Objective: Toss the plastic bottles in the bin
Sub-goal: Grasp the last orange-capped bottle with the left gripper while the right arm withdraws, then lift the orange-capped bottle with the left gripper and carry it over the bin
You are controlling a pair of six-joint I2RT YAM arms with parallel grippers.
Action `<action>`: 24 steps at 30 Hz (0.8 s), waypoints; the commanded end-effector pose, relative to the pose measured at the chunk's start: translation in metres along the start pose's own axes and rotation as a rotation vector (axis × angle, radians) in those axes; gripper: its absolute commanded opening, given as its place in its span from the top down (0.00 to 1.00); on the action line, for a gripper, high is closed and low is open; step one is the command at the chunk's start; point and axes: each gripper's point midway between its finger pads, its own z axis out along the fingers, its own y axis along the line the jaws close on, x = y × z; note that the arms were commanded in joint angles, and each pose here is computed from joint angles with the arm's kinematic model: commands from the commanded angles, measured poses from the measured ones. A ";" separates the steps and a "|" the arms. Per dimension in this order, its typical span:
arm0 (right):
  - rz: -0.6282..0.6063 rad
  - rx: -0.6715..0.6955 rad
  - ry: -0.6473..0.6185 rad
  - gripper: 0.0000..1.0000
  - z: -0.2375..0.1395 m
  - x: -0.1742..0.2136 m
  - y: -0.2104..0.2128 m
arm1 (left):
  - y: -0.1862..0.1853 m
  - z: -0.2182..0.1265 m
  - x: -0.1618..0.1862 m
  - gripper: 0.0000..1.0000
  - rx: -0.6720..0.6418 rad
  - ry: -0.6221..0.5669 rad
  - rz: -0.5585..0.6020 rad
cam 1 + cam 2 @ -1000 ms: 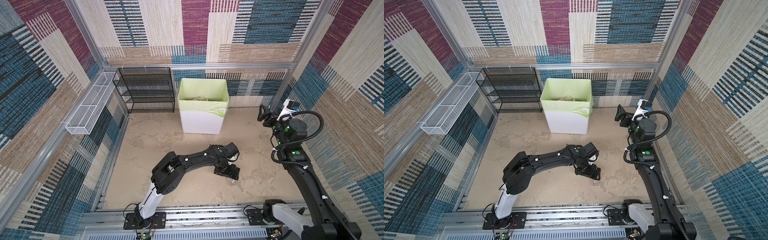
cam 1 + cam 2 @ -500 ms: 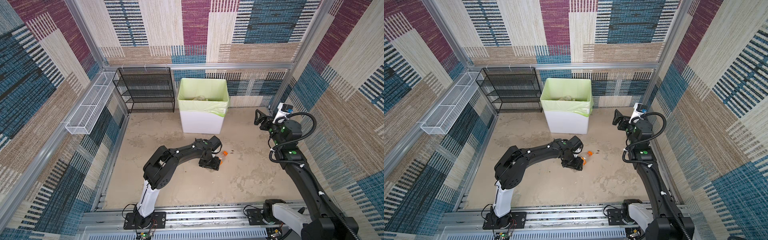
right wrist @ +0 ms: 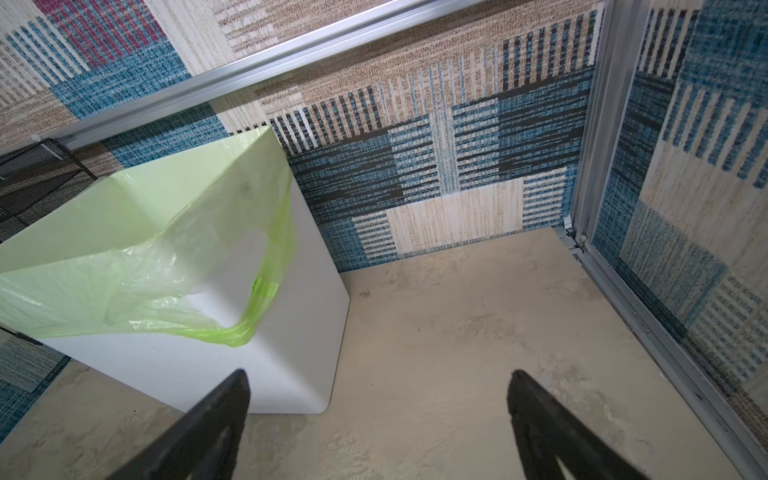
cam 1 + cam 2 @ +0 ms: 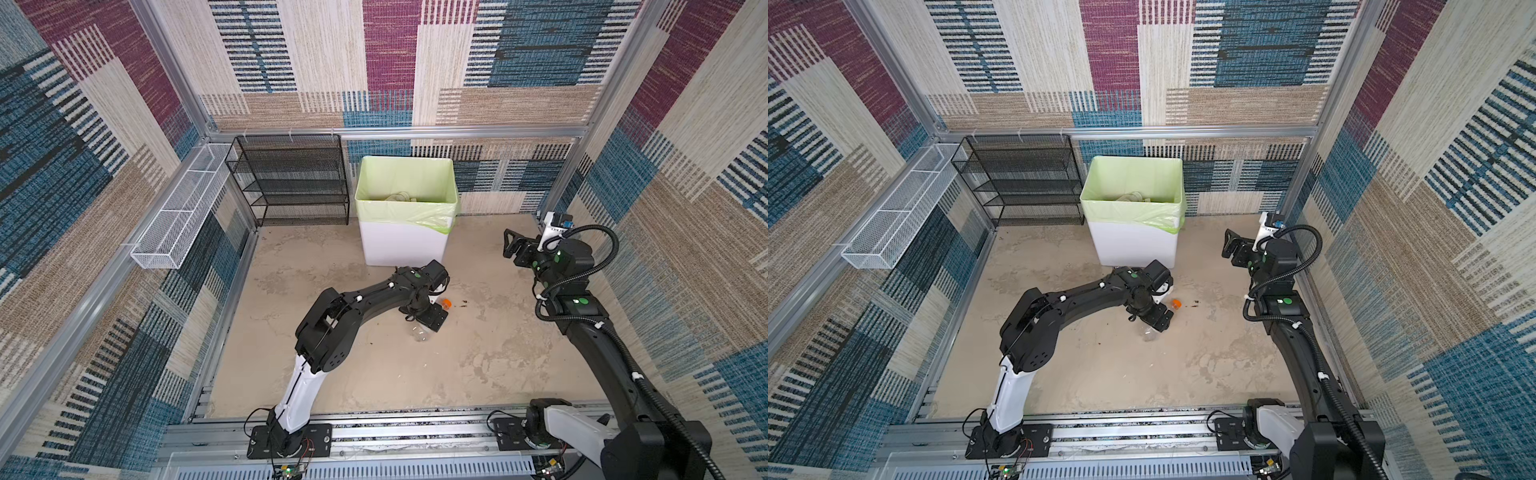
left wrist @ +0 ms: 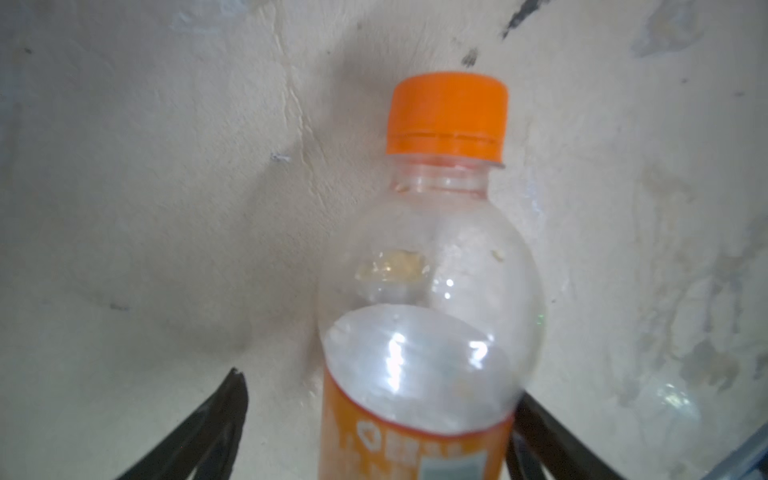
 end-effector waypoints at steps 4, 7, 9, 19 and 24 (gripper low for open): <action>0.015 -0.028 0.012 0.05 0.002 0.004 0.005 | 0.005 0.003 0.003 0.30 -0.011 0.017 0.027; 0.027 -0.036 0.035 0.08 0.006 0.015 0.004 | 0.000 -0.005 0.000 0.45 0.012 -0.008 0.018; 0.041 -0.048 0.062 0.11 0.010 0.026 0.004 | -0.002 -0.013 -0.002 0.51 0.022 -0.032 0.019; 0.036 -0.007 0.153 0.15 0.025 0.060 -0.010 | 0.004 -0.096 -0.024 0.55 0.007 -0.343 -0.007; 0.051 -0.022 0.225 0.17 0.031 0.088 -0.008 | 0.028 -0.197 -0.038 0.55 -0.138 -0.686 0.003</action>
